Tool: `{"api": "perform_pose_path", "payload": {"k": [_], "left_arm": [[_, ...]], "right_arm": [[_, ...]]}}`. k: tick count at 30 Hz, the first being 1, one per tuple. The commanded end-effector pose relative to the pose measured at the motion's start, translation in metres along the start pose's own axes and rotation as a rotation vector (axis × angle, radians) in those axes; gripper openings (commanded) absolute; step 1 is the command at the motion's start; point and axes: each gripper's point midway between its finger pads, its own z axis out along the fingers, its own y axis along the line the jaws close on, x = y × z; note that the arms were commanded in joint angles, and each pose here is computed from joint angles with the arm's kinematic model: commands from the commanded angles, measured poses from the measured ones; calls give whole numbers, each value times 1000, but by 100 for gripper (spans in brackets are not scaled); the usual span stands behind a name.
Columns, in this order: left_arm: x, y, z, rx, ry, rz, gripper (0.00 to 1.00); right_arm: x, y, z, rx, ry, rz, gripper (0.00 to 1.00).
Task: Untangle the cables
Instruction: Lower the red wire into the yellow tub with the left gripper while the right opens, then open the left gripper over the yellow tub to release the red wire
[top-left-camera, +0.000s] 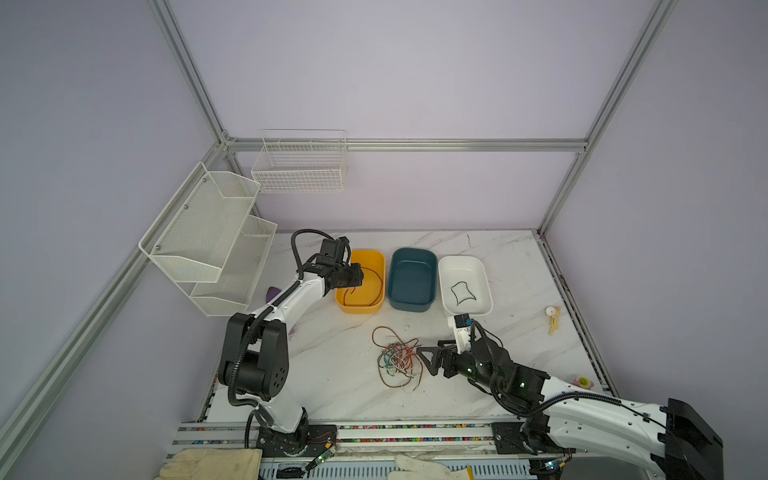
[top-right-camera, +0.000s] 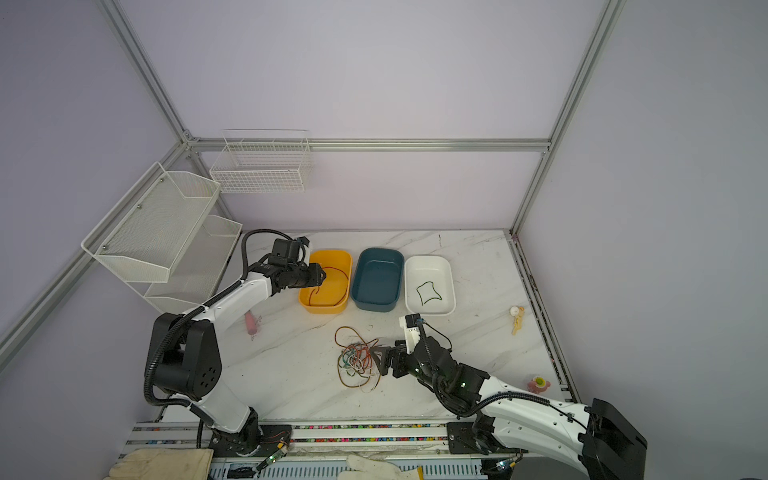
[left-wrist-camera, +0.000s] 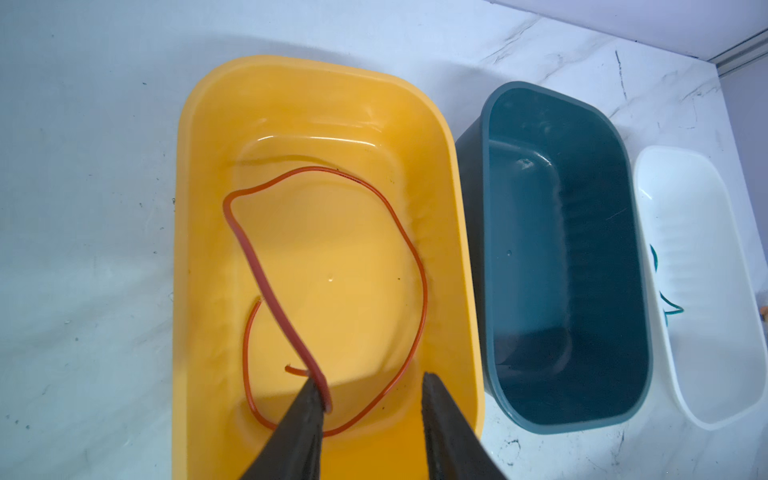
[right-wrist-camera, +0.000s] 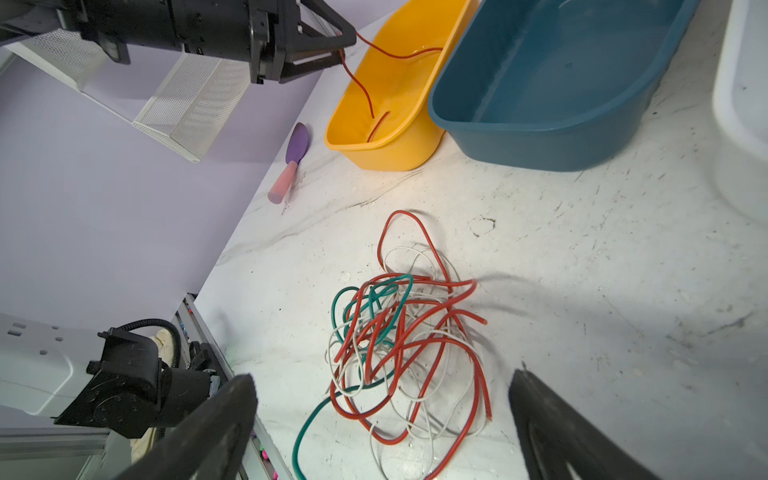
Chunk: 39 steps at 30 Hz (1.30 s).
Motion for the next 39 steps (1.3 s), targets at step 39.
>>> {"api": "perform_pose_path", "payload": {"k": [39], "left_arm": [[18,-60,-105,74,113,-49,72]], "right_arm": [[6,9,17,-25,41,52,85]]}}
